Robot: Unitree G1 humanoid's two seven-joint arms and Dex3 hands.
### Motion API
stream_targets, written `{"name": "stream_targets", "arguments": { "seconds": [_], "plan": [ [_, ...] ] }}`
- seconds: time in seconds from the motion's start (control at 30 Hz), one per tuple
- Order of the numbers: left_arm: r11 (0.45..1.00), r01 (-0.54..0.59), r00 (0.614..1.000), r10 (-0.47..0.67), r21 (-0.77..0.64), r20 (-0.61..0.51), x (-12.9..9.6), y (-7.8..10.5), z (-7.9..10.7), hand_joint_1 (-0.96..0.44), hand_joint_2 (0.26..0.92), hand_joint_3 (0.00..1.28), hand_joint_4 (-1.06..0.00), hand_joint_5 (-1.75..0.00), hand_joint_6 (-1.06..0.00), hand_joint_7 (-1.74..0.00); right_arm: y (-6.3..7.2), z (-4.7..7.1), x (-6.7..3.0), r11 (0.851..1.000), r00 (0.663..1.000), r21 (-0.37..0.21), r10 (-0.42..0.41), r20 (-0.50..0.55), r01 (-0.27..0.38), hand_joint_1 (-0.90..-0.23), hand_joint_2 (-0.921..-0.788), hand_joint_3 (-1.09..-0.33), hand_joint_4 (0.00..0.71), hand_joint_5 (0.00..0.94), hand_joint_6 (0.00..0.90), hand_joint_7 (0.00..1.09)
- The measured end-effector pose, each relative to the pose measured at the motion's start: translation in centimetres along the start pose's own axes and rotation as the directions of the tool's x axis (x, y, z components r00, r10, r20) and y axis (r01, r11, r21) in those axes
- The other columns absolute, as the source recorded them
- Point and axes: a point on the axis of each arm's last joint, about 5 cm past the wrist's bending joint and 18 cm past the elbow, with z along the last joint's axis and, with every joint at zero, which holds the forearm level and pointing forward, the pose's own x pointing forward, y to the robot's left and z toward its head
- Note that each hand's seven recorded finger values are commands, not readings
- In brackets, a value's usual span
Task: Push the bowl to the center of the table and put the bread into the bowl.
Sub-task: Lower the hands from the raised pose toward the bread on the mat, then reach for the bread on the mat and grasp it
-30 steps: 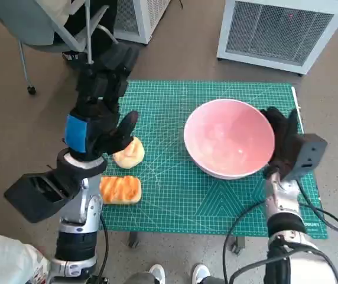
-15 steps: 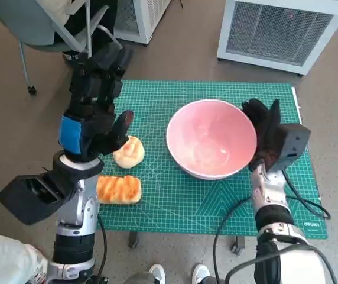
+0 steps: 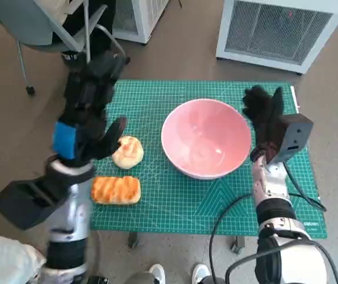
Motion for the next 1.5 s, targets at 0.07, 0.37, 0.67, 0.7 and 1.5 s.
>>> {"name": "stream_targets", "arguments": {
  "seconds": [0.07,0.37,0.67,0.7,1.5],
  "plan": [
    [0.992,0.053,0.997,-0.046,0.113,-0.068,-0.6,1.4,0.8,-0.44,0.921,0.39,-0.06,-0.4,0.0,-0.72,-0.2,1.1,0.4,1.0,0.995,-0.016,0.018,0.102,-0.016,-0.523,-0.921,-0.826,0.231,0.001,0.01,0.59],
    [0.899,0.25,0.951,-0.16,0.359,-0.264,-1.5,4.5,3.7,-0.44,0.921,0.3,-0.27,-0.13,-0.13,-0.58,0.4,6.7,1.27,0.98,0.824,-0.116,0.2,0.53,-0.164,-0.57,-0.921,-0.77,0.256,0.013,0.031,0.65],
    [0.818,0.422,0.879,-0.263,0.392,-0.398,-2.6,4.9,4.5,-0.45,0.921,0.24,-0.37,-0.03,-0.28,-0.39,1.5,9.3,-0.32,0.933,0.617,-0.208,0.351,0.705,-0.293,-0.578,-0.921,-0.737,0.275,0.019,0.037,0.66],
    [0.803,0.447,0.865,-0.276,0.394,-0.42,-2.8,5.0,4.6,-0.45,0.921,0.23,-0.37,-0.03,-0.28,-0.38,1.6,9.4,-0.59,0.929,0.604,-0.218,0.361,0.711,-0.299,-0.578,-0.921,-0.736,0.275,0.019,0.037,0.66],
    [0.643,0.71,0.632,-0.402,0.287,-0.662,-4.7,2.7,4.9,-0.31,0.921,0.09,-0.42,0.0,-0.41,-0.15,1.7,9.6,-2.16,0.917,0.577,-0.237,0.387,0.719,-0.319,-0.584,-0.921,-0.726,0.284,0.016,0.054,0.68]
  ]
}}
